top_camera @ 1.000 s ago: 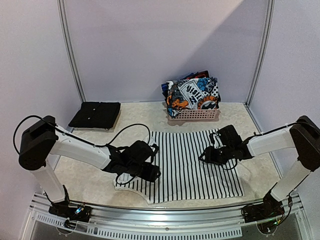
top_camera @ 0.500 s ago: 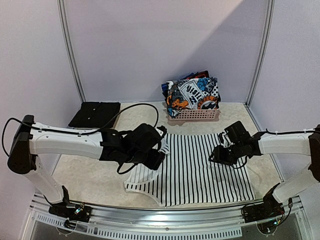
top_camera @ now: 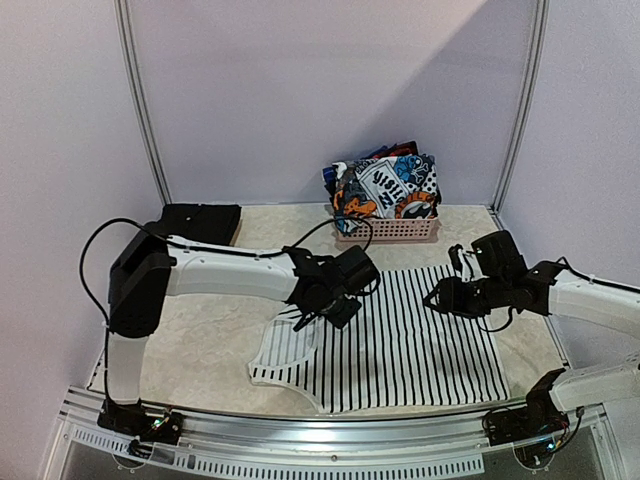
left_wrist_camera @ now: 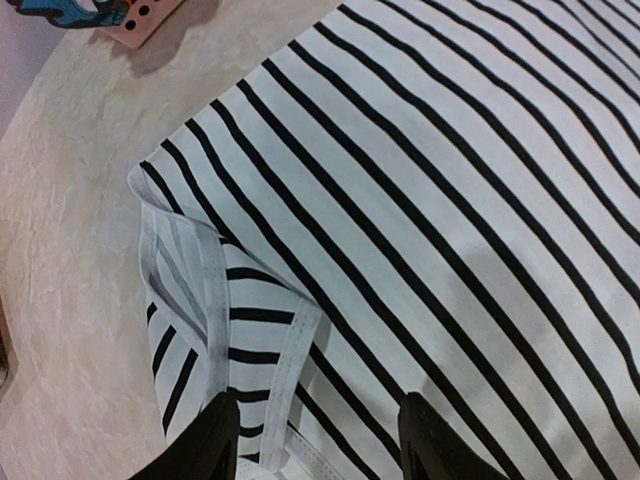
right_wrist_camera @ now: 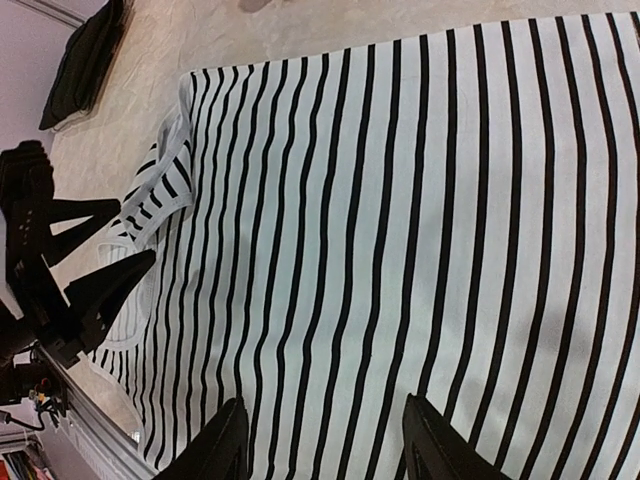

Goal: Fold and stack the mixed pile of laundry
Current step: Smooth out the flattened tank top.

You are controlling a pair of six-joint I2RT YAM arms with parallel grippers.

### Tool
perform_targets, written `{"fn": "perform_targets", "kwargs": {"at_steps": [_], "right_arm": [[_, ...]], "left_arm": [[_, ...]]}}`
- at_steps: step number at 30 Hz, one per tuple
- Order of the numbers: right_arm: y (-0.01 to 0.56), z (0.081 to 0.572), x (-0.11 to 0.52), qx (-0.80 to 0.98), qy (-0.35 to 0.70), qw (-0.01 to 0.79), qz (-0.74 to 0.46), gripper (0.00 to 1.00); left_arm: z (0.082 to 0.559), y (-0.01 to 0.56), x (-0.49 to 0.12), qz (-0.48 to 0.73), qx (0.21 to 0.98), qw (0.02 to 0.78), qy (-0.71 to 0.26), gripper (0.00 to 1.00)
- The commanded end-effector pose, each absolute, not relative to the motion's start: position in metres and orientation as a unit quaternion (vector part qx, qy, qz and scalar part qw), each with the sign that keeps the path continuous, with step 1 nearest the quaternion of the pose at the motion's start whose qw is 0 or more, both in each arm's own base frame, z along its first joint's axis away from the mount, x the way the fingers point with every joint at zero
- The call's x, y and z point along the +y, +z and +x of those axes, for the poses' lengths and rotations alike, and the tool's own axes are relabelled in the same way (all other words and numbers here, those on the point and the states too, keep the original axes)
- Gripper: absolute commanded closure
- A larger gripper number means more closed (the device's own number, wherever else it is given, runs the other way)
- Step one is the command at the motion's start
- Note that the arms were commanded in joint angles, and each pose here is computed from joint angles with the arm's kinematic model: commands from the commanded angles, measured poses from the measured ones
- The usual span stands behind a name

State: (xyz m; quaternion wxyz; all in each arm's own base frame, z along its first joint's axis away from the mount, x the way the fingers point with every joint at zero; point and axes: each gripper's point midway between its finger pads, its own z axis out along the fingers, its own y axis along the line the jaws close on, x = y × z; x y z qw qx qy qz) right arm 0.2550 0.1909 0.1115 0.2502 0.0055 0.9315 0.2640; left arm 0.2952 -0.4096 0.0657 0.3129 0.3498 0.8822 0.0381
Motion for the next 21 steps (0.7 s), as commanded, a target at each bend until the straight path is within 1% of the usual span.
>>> {"fn": "perform_targets", "kwargs": {"at_steps": [1,6,12,20,21], "right_arm": [[0.102,0.241,0.187,0.935,0.264,0.235,0.008,0.47],[0.101,0.239,0.185,0.933,0.268,0.242,0.01,0.47],[0.101,0.236,0.192,0.928,0.288,0.237,0.001,0.47],[0.102,0.234,0.189,0.927,0.287,0.24,0.006,0.48],[0.101,0.234,0.188,0.928,0.284,0.24,0.008,0.47]], "left_arm": [[0.313,0.053,-0.395,0.365,0.877,0.294,0.103,0.45],[0.326,0.03,-0.38,0.375,0.875,0.267,0.149,0.49],[0.336,0.019,-0.378,0.391,0.863,0.267,0.174,0.51],[0.343,0.033,-0.371,0.387,0.853,0.286,0.202,0.68],[0.343,0.036,-0.37,0.387,0.852,0.288,0.201,0.71]]}}
